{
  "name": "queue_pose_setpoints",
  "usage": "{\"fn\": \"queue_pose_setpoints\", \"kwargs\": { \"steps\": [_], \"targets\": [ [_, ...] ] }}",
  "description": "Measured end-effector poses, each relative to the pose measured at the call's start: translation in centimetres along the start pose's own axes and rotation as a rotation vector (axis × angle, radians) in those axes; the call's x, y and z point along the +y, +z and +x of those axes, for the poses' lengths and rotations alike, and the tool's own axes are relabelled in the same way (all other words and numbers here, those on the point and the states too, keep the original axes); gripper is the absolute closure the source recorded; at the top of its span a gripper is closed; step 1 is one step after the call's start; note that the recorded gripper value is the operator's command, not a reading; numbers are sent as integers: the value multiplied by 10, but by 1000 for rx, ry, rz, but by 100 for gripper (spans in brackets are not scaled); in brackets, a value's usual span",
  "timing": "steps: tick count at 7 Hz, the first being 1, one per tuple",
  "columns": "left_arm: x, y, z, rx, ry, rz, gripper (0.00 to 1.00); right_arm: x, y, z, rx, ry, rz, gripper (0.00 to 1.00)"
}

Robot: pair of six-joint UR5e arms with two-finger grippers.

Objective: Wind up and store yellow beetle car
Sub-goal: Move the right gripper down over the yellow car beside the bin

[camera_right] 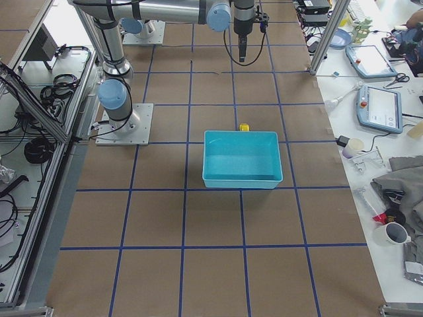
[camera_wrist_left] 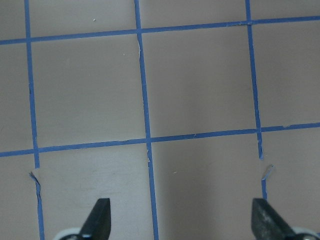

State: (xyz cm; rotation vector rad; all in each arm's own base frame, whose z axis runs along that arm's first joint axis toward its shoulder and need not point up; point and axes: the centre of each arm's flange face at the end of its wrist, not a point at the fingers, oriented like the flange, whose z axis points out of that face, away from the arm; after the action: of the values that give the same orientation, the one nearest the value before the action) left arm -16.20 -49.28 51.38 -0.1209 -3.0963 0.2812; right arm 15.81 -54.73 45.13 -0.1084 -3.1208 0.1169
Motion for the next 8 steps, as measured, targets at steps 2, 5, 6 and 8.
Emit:
{"fn": "queue_pose_setpoints", "kwargs": {
  "steps": [2, 5, 6, 8],
  "targets": [
    [0, 0, 0, 0, 0, -1, 0, 1, 3, -1, 0, -4, -8, 0],
    [0, 0, 0, 0, -1, 0, 0, -1, 32, 14, 7, -50, -61, 1],
    [0, 0, 0, 0, -1, 0, 0, -6, 47, 35, 4, -133, -75, 2],
    [0, 0, -1, -1, -1, 0, 0, -12, 90, 108, -9, -360, -89, 0]
  ]
}}
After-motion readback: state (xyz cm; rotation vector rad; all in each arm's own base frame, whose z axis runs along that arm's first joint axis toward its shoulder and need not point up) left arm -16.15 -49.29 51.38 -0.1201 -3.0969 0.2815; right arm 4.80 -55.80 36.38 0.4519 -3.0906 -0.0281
